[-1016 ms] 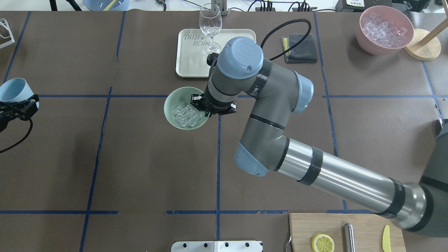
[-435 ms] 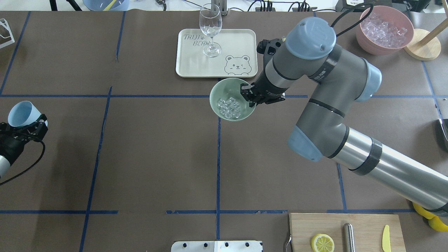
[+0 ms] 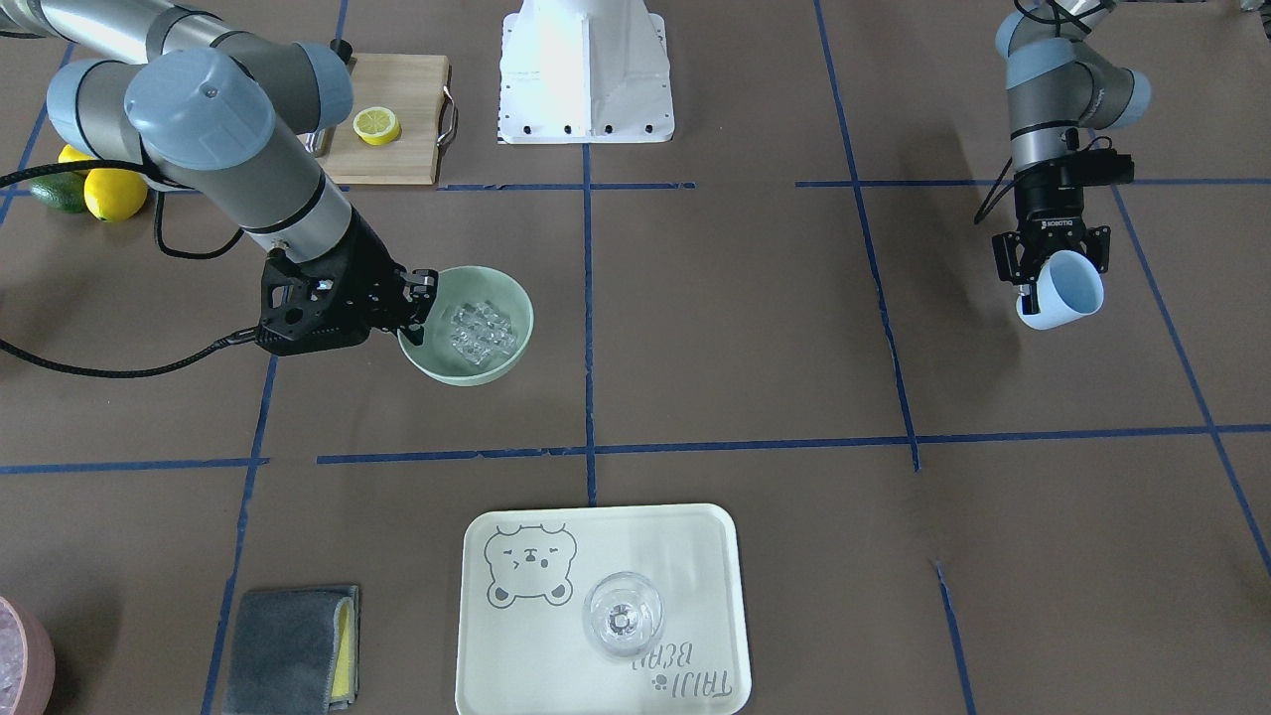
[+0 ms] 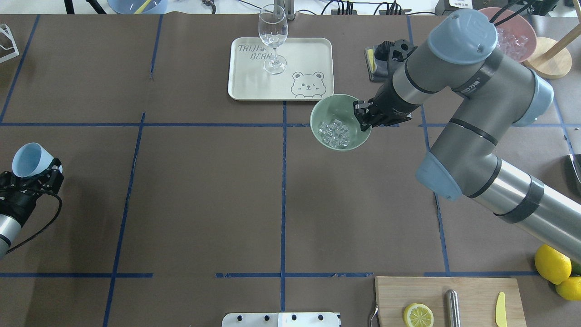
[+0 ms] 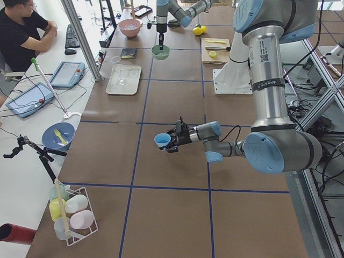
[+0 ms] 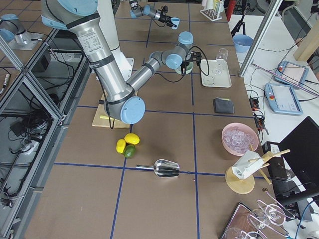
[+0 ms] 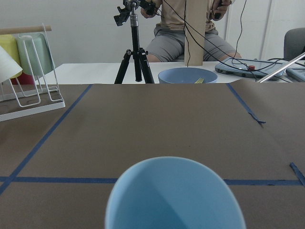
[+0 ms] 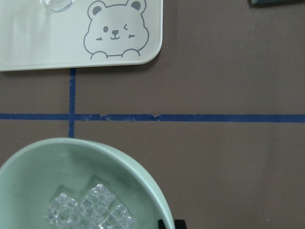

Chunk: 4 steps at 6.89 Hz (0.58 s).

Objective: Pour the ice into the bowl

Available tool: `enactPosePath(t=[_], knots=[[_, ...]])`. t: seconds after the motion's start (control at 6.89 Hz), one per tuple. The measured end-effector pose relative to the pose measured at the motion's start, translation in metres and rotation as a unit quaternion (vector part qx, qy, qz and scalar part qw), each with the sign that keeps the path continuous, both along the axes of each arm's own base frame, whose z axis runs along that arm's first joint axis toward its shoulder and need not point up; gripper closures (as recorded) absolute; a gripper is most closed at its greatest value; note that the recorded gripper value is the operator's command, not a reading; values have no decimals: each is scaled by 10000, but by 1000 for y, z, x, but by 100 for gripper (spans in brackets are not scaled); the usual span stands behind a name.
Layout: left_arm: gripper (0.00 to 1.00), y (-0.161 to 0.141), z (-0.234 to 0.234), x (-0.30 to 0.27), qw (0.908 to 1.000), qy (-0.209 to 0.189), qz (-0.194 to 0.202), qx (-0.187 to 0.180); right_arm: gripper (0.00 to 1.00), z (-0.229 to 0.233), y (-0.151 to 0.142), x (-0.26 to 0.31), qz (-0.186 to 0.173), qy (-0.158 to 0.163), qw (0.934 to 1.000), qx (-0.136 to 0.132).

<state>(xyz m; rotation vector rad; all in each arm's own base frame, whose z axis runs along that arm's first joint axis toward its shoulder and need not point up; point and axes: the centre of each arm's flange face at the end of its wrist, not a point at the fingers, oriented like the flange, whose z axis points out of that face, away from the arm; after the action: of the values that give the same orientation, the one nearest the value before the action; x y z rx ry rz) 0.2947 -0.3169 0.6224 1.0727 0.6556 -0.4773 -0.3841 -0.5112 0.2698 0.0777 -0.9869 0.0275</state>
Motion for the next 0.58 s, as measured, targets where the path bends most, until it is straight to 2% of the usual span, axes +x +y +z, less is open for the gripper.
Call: enactPosePath(t=[0.15, 0.44, 0.58], knots=[[100, 0, 4, 7, 10000, -30, -11, 15, 100, 12, 2, 12, -27, 45, 10000, 43], [16, 0, 11, 16, 9999, -107, -14, 22, 100, 34, 14, 34, -97, 126, 9998, 148], [0, 1, 13, 18, 9999, -146, 2, 18, 100, 42, 17, 40, -116, 164, 9996, 173]])
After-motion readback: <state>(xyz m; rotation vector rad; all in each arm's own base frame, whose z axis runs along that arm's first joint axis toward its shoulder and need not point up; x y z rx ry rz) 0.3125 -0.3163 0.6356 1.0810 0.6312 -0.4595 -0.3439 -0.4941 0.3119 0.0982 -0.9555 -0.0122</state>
